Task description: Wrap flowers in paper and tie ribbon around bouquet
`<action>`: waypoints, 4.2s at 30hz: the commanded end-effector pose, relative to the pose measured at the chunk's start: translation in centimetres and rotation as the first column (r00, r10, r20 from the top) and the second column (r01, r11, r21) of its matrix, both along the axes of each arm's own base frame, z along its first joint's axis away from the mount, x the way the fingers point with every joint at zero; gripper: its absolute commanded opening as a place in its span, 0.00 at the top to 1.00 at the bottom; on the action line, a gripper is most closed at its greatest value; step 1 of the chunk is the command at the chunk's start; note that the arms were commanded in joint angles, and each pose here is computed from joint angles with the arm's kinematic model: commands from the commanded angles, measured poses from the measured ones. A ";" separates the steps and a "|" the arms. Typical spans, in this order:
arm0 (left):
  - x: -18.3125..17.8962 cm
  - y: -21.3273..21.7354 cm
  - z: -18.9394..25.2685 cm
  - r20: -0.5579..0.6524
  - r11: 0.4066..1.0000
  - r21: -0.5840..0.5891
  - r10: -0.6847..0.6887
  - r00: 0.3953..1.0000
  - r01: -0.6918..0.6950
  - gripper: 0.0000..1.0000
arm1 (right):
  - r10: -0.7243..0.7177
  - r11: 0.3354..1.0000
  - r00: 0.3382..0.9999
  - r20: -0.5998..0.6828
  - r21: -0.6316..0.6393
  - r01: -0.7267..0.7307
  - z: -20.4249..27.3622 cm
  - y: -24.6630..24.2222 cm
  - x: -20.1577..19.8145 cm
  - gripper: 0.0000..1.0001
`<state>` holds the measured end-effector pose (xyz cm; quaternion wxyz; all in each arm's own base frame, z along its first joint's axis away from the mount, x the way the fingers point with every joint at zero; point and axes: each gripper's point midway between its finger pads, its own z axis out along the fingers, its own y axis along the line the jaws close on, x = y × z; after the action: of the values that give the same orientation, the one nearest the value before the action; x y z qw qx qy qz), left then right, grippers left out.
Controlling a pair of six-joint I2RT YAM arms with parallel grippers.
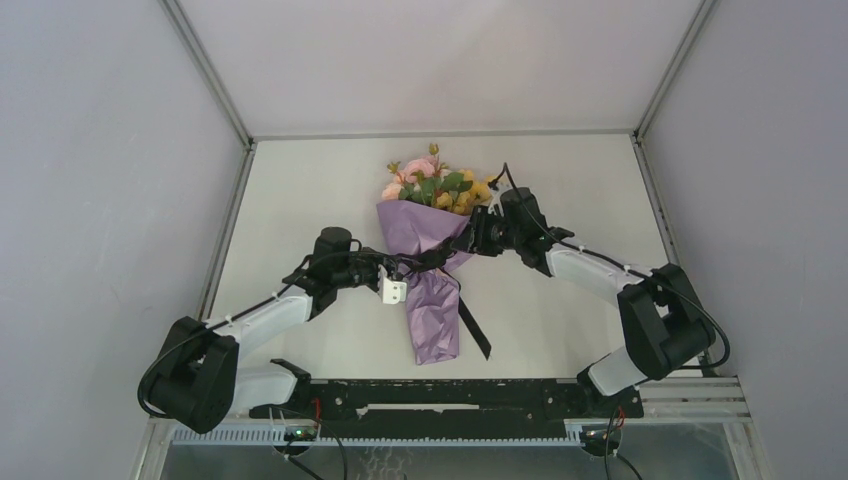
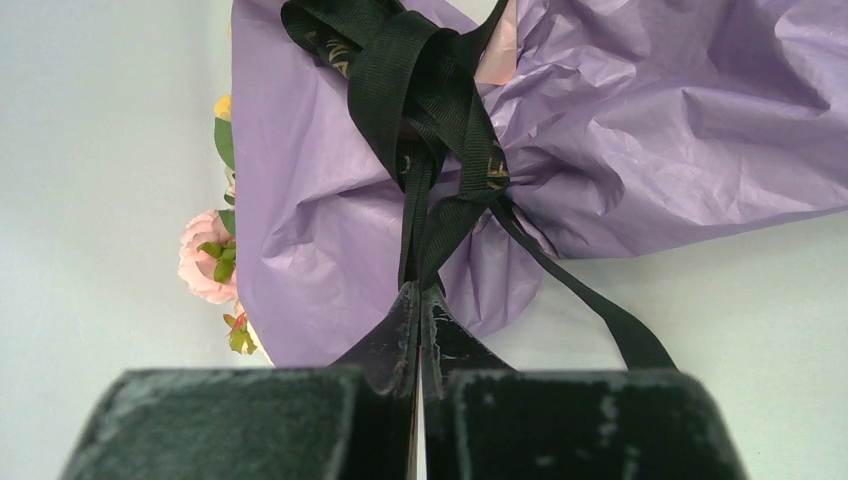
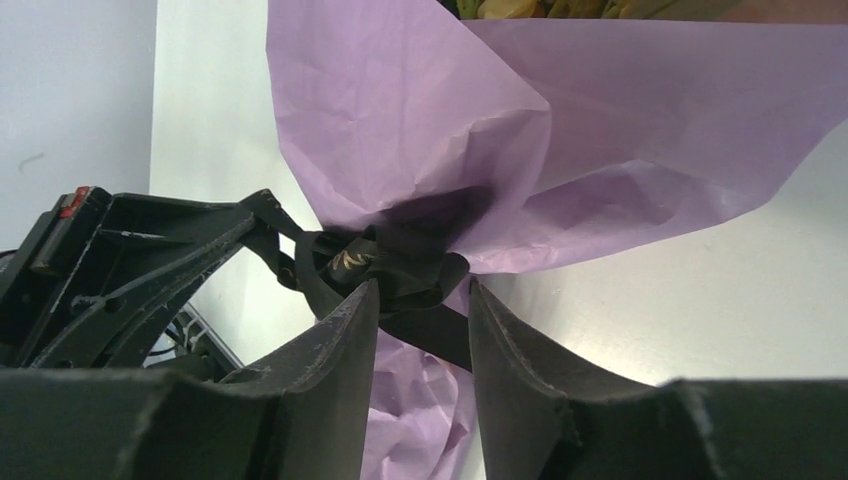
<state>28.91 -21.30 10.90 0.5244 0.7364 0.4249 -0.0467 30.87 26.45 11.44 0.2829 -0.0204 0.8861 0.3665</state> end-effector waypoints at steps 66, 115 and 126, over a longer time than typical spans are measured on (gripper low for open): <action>0.5 0.6 0.3 0.033 1.000 0.005 0.016 0.999 -0.016 1.00 | -0.036 0.999 0.999 -0.019 -0.033 0.035 -1.4 0.9 1.2 0.97; 0.8 1.3 0.3 0.040 1.000 -0.004 0.017 0.999 -0.016 1.00 | 0.001 0.994 0.989 -0.145 0.108 0.015 -1.8 3.3 0.5 0.85; 1.0 1.4 0.5 0.053 1.000 0.001 0.028 0.998 -0.028 1.00 | -0.016 1.000 0.991 -0.136 0.023 0.020 -1.9 1.3 -0.2 0.90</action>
<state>29.90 -20.00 11.01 0.5261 0.7324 0.4313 -0.0282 29.88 28.23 7.53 0.1938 0.0292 0.9035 0.3812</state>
